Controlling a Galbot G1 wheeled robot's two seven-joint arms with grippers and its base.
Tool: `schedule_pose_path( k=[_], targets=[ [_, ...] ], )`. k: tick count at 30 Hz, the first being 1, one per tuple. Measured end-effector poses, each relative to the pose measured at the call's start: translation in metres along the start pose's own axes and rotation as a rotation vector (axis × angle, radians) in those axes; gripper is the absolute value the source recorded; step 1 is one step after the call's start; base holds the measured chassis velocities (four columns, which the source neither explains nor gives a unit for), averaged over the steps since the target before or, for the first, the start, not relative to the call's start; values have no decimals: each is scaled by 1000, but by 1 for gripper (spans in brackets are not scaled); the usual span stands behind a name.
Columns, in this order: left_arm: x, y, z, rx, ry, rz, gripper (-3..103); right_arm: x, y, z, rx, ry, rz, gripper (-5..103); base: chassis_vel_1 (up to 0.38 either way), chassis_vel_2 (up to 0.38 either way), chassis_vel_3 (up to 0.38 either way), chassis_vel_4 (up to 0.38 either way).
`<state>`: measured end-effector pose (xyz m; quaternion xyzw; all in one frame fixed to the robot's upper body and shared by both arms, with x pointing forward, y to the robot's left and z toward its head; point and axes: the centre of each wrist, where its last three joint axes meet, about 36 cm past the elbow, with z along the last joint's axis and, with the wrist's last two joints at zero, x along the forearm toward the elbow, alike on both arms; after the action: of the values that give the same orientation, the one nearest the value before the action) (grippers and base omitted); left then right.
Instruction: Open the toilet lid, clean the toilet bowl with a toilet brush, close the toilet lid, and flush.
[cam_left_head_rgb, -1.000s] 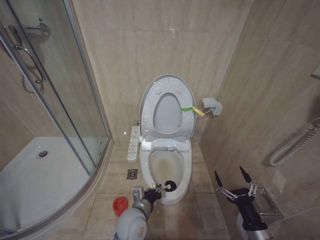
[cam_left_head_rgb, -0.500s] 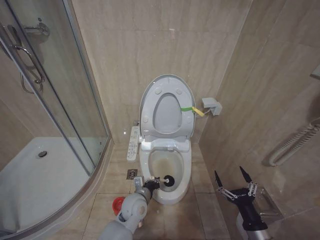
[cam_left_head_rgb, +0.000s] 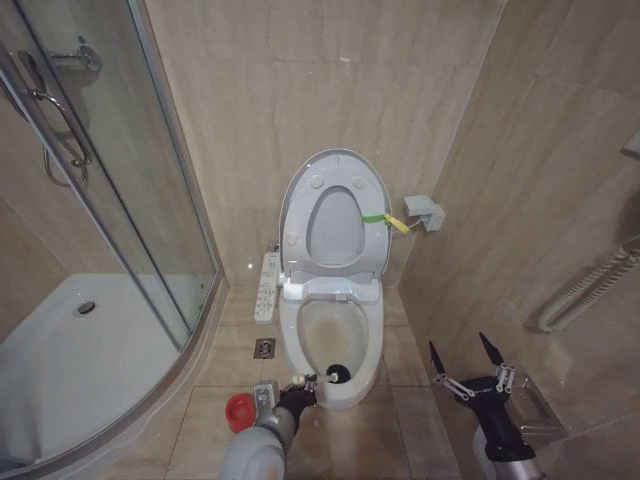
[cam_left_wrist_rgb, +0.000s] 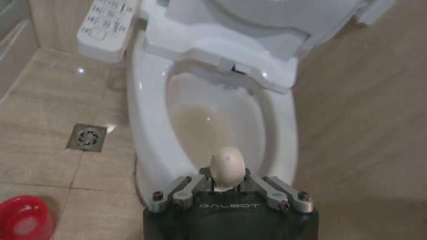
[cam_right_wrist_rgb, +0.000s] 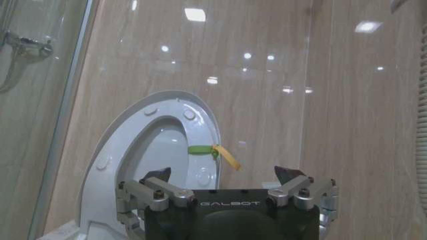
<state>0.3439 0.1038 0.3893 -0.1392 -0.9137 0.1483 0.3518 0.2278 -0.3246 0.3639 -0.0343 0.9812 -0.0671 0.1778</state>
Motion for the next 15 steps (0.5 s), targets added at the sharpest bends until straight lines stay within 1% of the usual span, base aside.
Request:
schedule_pose_path(
  k=[1, 2, 4, 6, 7, 10, 11, 13, 14, 15],
  targets=[
    [-12, 2, -4, 3, 1, -3, 18, 0, 0, 0, 0, 0, 0, 100, 0, 0, 0, 0],
    [-12, 2, -4, 3, 1, -3, 18, 0, 0, 0, 0, 0, 0, 100, 0, 0, 0, 0],
    [-25, 5, -8, 1, 3, -3, 18, 0, 0, 0, 0, 0, 0, 100, 0, 0, 0, 0],
    [-48, 11, -17, -4, 2, -6, 18, 0, 0, 0, 0, 0, 0, 100, 0, 0, 0, 0],
    [-48, 11, -17, -4, 2, -6, 18, 0, 0, 0, 0, 0, 0, 100, 0, 0, 0, 0],
    [-73, 20, -29, -3, -1, -17, 18, 0, 0, 0, 0, 0, 0, 100, 0, 0, 0, 0],
    [-73, 20, -29, -3, -1, -17, 18, 0, 0, 0, 0, 0, 0, 100, 0, 0, 0, 0],
    [-91, 29, -40, 0, -4, -24, 18, 0, 0, 0, 0, 0, 0, 100, 0, 0, 0, 0],
    [-94, 31, -41, 0, -5, -25, 18, 0, 0, 0, 0, 0, 0, 100, 0, 0, 0, 0],
    [-106, 38, -47, -1, -11, -29, 18, 0, 0, 0, 0, 0, 0, 100, 0, 0, 0, 0]
  ],
)
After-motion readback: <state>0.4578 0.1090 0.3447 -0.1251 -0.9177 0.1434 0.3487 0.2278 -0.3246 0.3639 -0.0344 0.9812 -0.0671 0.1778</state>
